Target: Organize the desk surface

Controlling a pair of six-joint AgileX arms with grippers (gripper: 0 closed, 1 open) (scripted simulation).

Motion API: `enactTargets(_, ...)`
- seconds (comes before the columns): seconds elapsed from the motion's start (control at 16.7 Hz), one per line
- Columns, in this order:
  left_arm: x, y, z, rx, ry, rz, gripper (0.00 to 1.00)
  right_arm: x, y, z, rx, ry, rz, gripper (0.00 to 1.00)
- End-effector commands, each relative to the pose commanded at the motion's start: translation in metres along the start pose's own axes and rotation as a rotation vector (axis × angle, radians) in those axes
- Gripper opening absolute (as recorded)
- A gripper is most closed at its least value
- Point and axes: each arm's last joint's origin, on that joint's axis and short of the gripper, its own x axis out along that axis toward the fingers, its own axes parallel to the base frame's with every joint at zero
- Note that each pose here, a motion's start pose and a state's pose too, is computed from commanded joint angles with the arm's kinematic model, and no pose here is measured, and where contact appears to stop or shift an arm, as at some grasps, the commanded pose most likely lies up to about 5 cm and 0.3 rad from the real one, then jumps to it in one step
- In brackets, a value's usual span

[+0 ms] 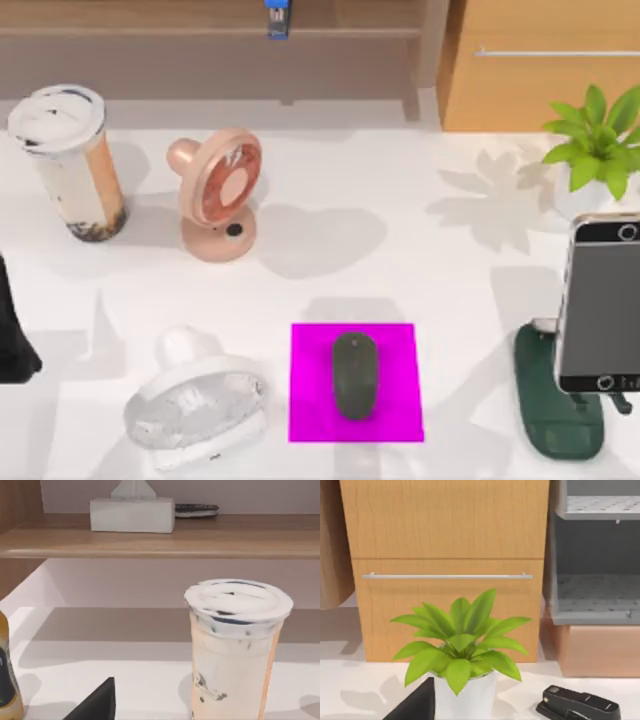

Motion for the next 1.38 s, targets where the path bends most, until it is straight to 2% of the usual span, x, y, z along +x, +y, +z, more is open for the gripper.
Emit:
enactTargets(0.42, 0.001, 0.0, 0.001, -0.003, -0.001, -0.003, 1.0, 0.0, 0.0, 0.0, 0.0, 0.0, 0.0, 1.0)
enactTargets(0.72, 0.013, -0.005, 0.006, -0.044, 0.004, -0.044, 1.0, 0.0, 0.0, 0.0, 0.0, 0.0, 0.0, 1.0)
enactTargets(1.02, 0.041, -0.012, 0.002, -0.073, 0.08, -0.065, 1.0, 0.0, 0.0, 0.0, 0.0, 0.0, 0.0, 1.0)
enactTargets(1.38, 0.093, -0.019, -0.018, -0.063, 0.147, -0.051, 1.0, 0.0, 0.0, 0.0, 0.0, 0.0, 0.0, 1.0)
